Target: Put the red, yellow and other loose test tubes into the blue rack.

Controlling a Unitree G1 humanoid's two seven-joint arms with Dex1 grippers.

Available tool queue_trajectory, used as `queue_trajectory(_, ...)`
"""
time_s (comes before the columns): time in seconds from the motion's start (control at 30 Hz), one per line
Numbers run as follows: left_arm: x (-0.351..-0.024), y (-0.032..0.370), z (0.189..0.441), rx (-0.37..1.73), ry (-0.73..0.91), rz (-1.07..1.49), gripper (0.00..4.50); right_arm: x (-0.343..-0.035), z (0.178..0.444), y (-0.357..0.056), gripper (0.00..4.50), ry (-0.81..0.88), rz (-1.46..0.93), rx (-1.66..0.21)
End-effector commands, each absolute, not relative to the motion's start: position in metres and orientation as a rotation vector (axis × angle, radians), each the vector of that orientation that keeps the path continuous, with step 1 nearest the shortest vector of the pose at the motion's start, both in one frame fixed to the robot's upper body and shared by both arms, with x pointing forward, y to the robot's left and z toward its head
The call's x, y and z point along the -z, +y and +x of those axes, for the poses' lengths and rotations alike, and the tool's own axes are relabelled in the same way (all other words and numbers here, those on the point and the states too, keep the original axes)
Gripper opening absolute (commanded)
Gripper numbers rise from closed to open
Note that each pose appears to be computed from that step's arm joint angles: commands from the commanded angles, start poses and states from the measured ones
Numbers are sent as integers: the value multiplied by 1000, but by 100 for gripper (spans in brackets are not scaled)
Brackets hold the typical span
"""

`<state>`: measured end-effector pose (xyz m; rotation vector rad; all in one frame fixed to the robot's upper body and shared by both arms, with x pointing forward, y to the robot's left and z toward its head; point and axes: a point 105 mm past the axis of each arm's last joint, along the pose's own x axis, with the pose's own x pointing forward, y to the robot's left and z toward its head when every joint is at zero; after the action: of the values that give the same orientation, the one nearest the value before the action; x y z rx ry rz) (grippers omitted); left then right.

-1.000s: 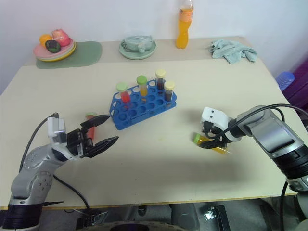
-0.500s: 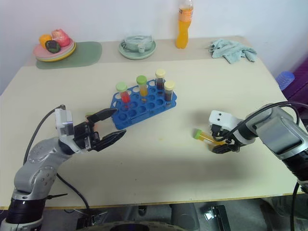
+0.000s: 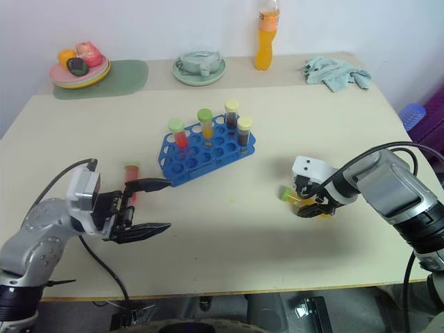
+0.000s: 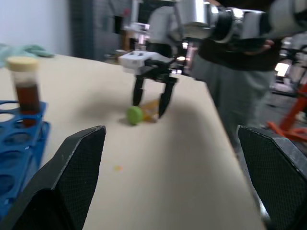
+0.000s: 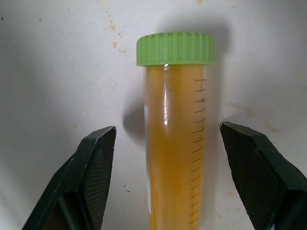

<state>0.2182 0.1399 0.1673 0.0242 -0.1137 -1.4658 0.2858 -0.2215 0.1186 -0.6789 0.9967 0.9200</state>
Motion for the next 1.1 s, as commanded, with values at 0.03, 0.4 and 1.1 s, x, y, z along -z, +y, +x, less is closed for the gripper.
queue_trajectory(0.03, -171, 142, 210, 1566, -106, 51, 450, -120, 288, -222, 349, 989, -688, -907)
queue_trajectory(0.4, -157, 151, 207, 1631, -58, 97, 450, -117, 289, -224, 220, 976, -677, -874)
queue_trajectory(1.1, -158, 170, 240, 1089, -230, 20, 450, -198, 267, -88, 75, 1, -288, -1350)
